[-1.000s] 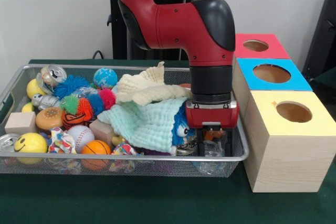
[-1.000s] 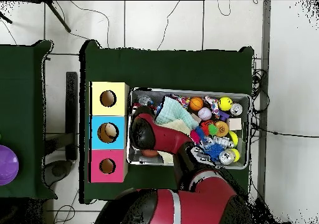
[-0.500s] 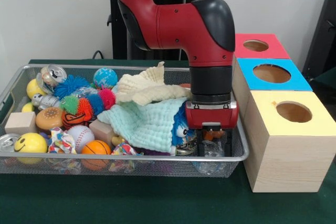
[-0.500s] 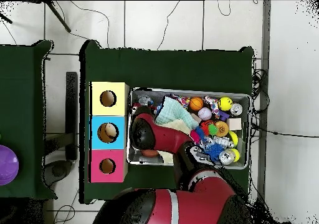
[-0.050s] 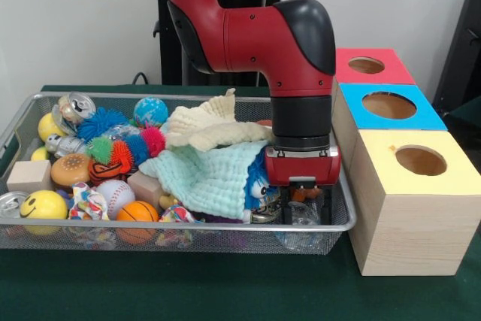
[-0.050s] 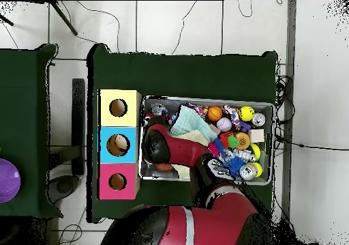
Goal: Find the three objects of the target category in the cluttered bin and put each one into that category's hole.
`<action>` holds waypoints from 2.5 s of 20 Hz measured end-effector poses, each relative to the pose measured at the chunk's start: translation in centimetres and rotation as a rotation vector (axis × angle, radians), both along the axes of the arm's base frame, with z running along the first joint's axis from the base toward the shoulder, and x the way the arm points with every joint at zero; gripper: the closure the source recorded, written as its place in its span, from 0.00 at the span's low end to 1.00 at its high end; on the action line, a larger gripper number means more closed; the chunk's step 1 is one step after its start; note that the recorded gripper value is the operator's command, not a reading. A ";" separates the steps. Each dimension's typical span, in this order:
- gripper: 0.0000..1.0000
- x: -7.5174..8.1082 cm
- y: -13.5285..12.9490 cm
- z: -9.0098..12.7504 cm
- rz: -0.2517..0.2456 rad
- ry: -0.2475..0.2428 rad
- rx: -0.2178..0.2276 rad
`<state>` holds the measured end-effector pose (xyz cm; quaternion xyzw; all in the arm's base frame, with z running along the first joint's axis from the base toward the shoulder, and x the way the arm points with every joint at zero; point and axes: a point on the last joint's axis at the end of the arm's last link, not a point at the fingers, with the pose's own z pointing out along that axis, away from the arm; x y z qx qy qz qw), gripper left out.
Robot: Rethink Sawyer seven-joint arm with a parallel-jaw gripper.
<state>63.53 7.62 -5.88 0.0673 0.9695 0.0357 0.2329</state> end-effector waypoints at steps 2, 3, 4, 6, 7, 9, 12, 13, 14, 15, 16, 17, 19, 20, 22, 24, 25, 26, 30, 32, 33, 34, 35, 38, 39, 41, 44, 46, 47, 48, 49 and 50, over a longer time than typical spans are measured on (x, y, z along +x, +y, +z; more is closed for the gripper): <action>0.00 0.0 0.0 0.0 0.003 -0.001 -0.001; 0.00 0.0 0.0 0.0 0.004 -0.002 -0.002; 0.00 0.0 0.0 0.0 0.007 -0.003 -0.003; 0.00 0.0 0.0 0.0 0.010 -0.004 -0.004; 0.00 0.0 0.0 0.0 0.010 -0.004 -0.004; 1.00 0.1 0.0 0.0 0.020 -0.009 -0.007; 1.00 0.3 -0.1 -0.1 0.019 -0.012 -0.009; 1.00 0.4 -0.3 -0.3 0.017 -0.014 -0.012; 1.00 0.5 -0.5 -0.5 0.015 -0.016 -0.014; 1.00 0.6 -0.5 -0.5 0.014 -0.016 -0.014; 1.00 0.6 -0.5 -0.6 0.014 -0.016 -0.014; 1.00 0.6 -0.5 -0.6 0.014 -0.017 -0.014; 1.00 0.6 -0.5 -0.6 0.014 -0.017 -0.014; 1.00 0.6 -0.5 -0.6 0.014 -0.017 -0.014; 1.00 0.7 -0.5 -0.5 0.014 -0.018 -0.014; 1.00 0.7 -0.5 -0.5 0.014 -0.018 -0.014; 1.00 0.7 -0.5 -0.5 0.014 -0.018 -0.014; 1.00 0.7 -0.5 -0.5 0.014 -0.018 -0.014; 1.00 0.7 -0.5 -0.5 0.014 -0.018 -0.014; 1.00 0.7 -0.5 -0.5 0.014 -0.019 -0.013; 1.00 0.7 -0.5 -0.5 0.013 -0.019 -0.013; 1.00 0.8 -0.6 -0.4 0.013 -0.019 -0.012; 1.00 0.8 -0.6 -0.4 0.011 -0.020 -0.011; 1.00 1.1 -1.1 -0.3 -0.003 -0.019 0.005; 1.00 1.1 -1.2 -0.3 -0.008 -0.018 0.011; 1.00 1.2 -1.5 -0.2 -0.014 -0.015 0.019; 1.00 1.5 -2.6 -0.1 -0.029 -0.007 0.042; 1.00 1.6 -3.7 0.0 -0.041 0.000 0.057; 1.00 1.6 -4.2 0.1 -0.046 0.003 0.064; 1.00 1.6 -4.6 0.2 -0.050 0.007 0.068; 1.00 1.6 -5.2 0.4 -0.055 0.011 0.073; 1.00 1.6 -5.5 0.4 -0.057 0.013 0.076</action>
